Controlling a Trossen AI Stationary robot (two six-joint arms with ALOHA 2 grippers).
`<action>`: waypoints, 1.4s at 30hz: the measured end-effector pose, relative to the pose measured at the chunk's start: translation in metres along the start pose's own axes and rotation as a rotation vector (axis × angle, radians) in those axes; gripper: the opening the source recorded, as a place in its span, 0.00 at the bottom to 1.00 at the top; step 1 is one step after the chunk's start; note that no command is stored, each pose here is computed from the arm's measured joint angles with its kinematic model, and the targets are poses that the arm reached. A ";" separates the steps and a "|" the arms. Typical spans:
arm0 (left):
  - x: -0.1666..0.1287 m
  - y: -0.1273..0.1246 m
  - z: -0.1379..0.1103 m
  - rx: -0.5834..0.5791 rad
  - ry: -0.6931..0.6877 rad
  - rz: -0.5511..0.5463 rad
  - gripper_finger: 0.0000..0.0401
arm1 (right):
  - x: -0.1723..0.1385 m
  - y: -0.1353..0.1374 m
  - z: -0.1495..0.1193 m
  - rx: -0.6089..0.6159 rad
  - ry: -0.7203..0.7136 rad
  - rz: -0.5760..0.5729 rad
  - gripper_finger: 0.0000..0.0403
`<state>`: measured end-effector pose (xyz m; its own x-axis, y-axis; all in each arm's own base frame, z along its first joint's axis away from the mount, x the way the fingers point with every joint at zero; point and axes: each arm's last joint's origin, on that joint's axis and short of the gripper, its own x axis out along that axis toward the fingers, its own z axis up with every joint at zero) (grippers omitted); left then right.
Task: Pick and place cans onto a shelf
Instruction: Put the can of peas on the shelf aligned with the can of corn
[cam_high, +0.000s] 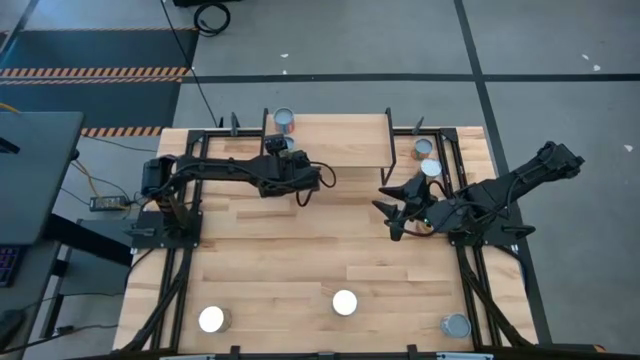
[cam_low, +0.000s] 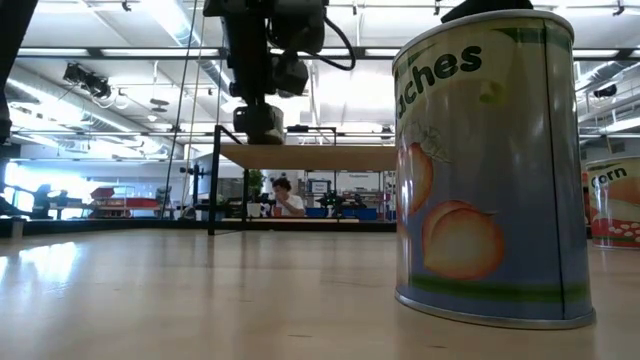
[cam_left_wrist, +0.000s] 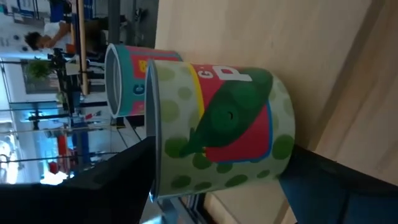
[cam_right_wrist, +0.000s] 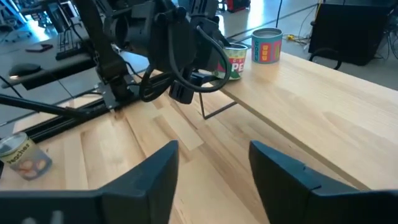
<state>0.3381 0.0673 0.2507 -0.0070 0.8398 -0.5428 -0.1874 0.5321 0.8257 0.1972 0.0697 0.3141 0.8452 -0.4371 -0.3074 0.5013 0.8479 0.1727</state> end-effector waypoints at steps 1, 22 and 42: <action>0.000 0.000 0.000 0.011 0.003 0.000 0.79 | 0.000 0.000 0.000 0.000 0.000 0.000 0.55; 0.003 0.008 -0.007 0.073 0.035 -0.052 0.79 | 0.000 0.000 0.000 -0.005 0.002 -0.001 0.79; 0.012 0.021 -0.010 0.009 0.050 -0.127 0.79 | 0.000 0.000 -0.001 -0.010 0.005 -0.003 0.79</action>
<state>0.3242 0.0880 0.2599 -0.0329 0.7594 -0.6498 -0.1814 0.6348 0.7511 0.1970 0.0696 0.3134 0.8428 -0.4380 -0.3128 0.5018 0.8496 0.1624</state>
